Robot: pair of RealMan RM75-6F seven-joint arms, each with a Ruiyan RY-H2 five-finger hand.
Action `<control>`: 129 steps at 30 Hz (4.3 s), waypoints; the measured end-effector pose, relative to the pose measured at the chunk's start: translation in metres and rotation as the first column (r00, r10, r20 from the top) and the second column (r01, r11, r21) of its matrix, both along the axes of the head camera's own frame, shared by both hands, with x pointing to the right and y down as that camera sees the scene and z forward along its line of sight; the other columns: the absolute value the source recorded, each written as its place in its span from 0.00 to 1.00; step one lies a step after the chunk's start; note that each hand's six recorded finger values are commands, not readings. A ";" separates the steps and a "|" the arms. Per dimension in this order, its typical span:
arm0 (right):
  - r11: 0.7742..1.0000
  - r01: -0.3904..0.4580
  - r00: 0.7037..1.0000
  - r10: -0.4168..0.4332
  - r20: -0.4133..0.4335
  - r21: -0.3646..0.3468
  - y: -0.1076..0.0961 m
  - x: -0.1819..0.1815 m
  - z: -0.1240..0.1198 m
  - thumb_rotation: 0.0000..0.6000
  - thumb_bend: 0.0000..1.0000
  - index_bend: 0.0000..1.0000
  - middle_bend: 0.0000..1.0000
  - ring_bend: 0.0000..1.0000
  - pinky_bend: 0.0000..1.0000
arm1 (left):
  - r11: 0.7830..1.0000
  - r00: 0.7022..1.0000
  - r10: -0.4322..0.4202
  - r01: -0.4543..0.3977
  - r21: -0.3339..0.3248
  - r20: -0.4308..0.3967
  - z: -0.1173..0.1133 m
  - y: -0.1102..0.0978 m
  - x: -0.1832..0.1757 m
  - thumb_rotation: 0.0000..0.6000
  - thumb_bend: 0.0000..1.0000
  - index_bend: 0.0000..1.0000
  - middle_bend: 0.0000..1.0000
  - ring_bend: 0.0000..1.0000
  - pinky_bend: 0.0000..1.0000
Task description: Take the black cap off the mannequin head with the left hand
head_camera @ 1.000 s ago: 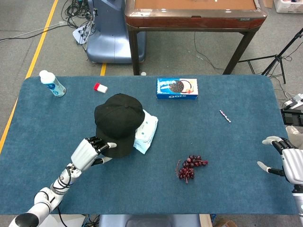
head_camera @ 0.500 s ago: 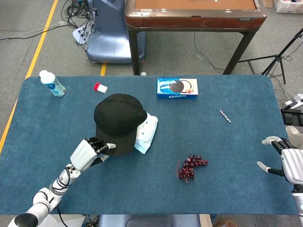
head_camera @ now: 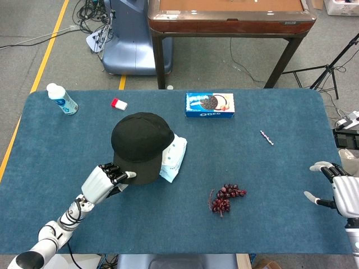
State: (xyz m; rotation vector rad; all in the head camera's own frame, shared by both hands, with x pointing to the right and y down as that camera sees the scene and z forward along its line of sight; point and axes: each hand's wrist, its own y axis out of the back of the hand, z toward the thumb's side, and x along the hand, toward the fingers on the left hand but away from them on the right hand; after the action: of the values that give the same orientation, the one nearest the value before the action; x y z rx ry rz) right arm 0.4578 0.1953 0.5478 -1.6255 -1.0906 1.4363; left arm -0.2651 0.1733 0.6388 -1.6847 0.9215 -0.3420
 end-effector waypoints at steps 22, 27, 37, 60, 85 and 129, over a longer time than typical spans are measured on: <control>1.000 0.011 1.000 -0.012 -0.014 -0.012 0.001 -0.003 0.003 1.00 0.03 0.35 0.31 0.26 0.48 | 0.999 0.997 -0.036 0.034 -0.025 -0.073 -0.036 -0.013 -0.002 1.00 0.55 0.60 0.93 0.74 0.83; 1.000 0.015 1.000 -0.015 -0.019 -0.017 0.001 -0.004 0.004 1.00 0.03 0.35 0.31 0.26 0.48 | 0.996 0.997 -0.054 0.050 -0.069 -0.061 -0.051 -0.016 0.002 1.00 0.55 0.60 0.93 0.74 0.83; 1.000 0.012 1.000 -0.012 -0.022 -0.024 0.001 -0.004 0.006 1.00 0.03 0.35 0.31 0.26 0.48 | 0.983 0.996 -0.081 0.086 -0.162 0.039 -0.078 -0.026 0.011 1.00 0.55 0.62 0.93 0.74 0.83; 0.999 0.014 0.999 -0.015 -0.035 -0.042 -0.001 -0.005 0.011 1.00 0.03 0.35 0.31 0.26 0.48 | 0.965 0.974 -0.148 0.181 -0.191 0.173 -0.107 -0.045 0.014 1.00 0.55 0.62 0.93 0.74 0.83; 0.999 0.015 0.999 -0.017 -0.036 -0.050 -0.002 -0.005 0.013 1.00 0.03 0.35 0.31 0.26 0.48 | 0.963 0.965 -0.172 0.207 -0.175 0.197 -0.115 -0.074 0.032 1.00 0.55 0.62 0.93 0.74 0.83; 0.999 0.013 0.999 -0.015 -0.038 -0.052 -0.003 -0.004 0.014 1.00 0.03 0.35 0.31 0.26 0.48 | 0.893 0.840 -0.381 0.442 -0.081 0.385 -0.085 -0.165 -0.019 1.00 0.55 0.62 0.92 0.73 0.83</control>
State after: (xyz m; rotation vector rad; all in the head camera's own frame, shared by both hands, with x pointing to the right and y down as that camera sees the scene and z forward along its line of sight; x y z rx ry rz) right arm 0.4536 0.1923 0.5615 -1.6316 -1.0266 1.4921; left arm -0.2846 0.0082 0.5538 -1.4875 0.9919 -1.0157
